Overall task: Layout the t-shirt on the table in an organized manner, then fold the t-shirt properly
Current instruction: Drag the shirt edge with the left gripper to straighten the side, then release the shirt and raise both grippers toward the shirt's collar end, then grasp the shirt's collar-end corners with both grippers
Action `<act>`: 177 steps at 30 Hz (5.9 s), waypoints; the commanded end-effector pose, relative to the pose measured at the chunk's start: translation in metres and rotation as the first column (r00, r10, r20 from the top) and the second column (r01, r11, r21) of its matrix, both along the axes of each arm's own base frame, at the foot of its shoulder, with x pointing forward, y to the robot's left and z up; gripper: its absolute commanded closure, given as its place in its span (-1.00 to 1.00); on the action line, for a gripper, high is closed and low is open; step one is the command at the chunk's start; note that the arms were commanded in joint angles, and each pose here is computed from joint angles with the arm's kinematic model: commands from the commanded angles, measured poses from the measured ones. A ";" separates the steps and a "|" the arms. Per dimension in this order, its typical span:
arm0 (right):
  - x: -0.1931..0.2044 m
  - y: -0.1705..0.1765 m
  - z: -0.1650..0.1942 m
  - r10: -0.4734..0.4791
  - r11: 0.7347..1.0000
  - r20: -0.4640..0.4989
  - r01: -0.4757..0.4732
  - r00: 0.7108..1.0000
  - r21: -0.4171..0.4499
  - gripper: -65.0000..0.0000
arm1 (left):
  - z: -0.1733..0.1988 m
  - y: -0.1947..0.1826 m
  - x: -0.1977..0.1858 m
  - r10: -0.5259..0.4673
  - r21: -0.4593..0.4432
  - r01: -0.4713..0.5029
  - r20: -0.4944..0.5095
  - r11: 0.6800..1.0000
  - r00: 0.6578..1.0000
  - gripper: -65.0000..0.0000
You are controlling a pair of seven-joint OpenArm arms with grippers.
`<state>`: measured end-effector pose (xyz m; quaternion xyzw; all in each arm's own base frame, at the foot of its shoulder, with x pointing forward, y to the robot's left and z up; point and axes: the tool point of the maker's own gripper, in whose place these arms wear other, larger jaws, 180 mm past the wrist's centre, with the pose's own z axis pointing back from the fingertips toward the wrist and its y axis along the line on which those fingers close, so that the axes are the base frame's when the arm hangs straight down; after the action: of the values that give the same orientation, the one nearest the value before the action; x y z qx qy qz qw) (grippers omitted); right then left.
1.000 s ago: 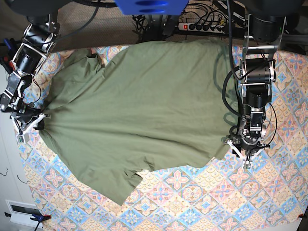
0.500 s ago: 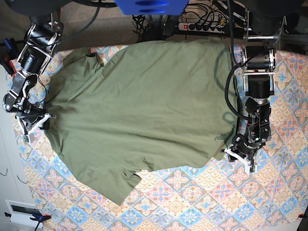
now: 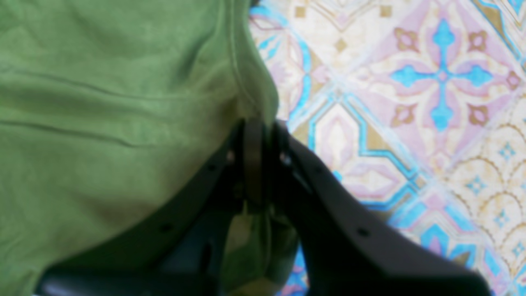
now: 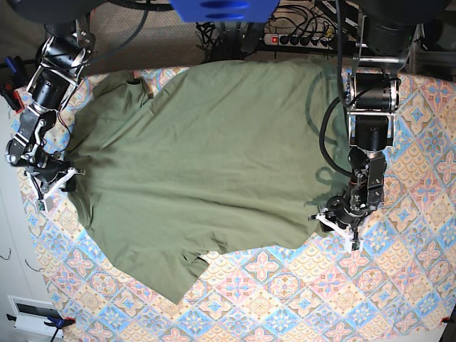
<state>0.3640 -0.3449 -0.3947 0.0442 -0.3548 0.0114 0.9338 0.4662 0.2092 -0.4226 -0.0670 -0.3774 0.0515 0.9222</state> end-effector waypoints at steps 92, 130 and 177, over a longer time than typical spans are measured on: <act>-0.140 0.014 0.038 0.161 0.954 -0.081 -0.176 0.984 -0.242 0.29 | 0.083 0.037 -0.292 0.062 0.032 -0.062 0.000 0.998 0.998 0.22; -0.139 0.014 0.036 0.161 0.955 -0.084 -0.177 0.983 -0.239 0.29 | 0.013 0.015 -0.362 0.378 -0.331 -0.446 -0.251 0.832 0.891 0.21; -0.172 -0.013 0.029 0.067 0.958 -0.209 -0.121 0.976 -0.259 0.27 | -0.001 -0.014 -0.342 0.303 -0.534 -0.406 -0.274 0.742 0.913 1.00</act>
<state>0.1861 -0.3510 -0.3764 -0.0547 -0.2409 0.0956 0.9643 0.1232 0.1909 -0.4284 -0.2700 -0.2626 0.3520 0.8569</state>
